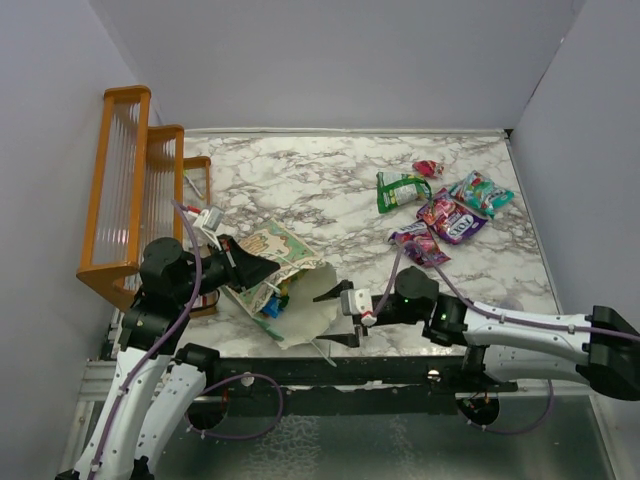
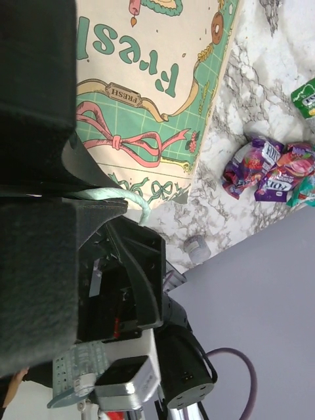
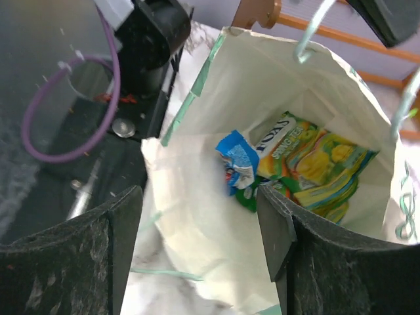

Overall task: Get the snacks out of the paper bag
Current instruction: Take out the snack from the paper bag.

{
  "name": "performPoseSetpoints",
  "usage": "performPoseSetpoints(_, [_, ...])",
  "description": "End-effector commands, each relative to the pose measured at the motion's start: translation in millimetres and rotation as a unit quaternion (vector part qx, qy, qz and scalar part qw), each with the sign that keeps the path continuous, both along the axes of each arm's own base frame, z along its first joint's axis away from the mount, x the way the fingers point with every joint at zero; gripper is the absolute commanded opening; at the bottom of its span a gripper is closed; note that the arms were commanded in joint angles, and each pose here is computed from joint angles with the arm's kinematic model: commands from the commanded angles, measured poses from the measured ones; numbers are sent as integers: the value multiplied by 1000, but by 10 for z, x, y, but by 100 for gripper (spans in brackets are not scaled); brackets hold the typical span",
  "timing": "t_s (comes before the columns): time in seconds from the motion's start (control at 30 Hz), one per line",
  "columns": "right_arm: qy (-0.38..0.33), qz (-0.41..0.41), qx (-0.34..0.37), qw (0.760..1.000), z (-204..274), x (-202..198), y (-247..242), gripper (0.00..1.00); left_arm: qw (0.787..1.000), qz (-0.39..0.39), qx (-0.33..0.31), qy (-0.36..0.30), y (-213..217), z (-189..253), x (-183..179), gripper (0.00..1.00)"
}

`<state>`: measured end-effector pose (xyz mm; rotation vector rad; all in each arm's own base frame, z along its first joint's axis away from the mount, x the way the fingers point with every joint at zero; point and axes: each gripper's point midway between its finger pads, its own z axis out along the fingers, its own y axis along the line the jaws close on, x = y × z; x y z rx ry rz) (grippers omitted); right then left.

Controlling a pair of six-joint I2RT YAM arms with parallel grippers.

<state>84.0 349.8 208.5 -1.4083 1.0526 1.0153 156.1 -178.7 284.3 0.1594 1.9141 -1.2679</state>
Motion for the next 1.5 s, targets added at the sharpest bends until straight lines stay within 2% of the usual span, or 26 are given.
performPoseSetpoints(0.0, [-197,79,-29,977,-134,1,186,70,1000,6,23,-5,41,-49,5,0])
performPoseSetpoints(0.17, [-269,71,-72,958,-325,230,374,69,999,-3,37,0,47,-103,-31,0])
performPoseSetpoints(0.33, [-319,65,-90,941,-437,403,579,69,999,-27,-2,21,-61,-135,-79,0])
performPoseSetpoints(0.47, [-355,77,-101,926,-537,366,784,72,1000,-17,-2,26,-44,-142,-77,0])
performPoseSetpoints(0.63, [-378,84,-112,915,-659,407,988,74,1000,-5,-9,20,-23,-108,-76,0])
performPoseSetpoints(0.9, [-400,64,-131,905,-902,598,1239,73,999,30,-17,1,48,-38,-43,0])
performPoseSetpoints(1.1, [-401,68,-125,905,-1010,602,1364,64,999,35,-11,2,61,-39,-27,0])
performPoseSetpoints(1.37, [-346,18,-84,934,-959,587,1295,33,999,38,-5,-3,73,-7,-10,0])
performPoseSetpoints(1.47, [-325,-4,-76,943,-941,592,1206,25,999,45,-4,-5,85,8,15,0])
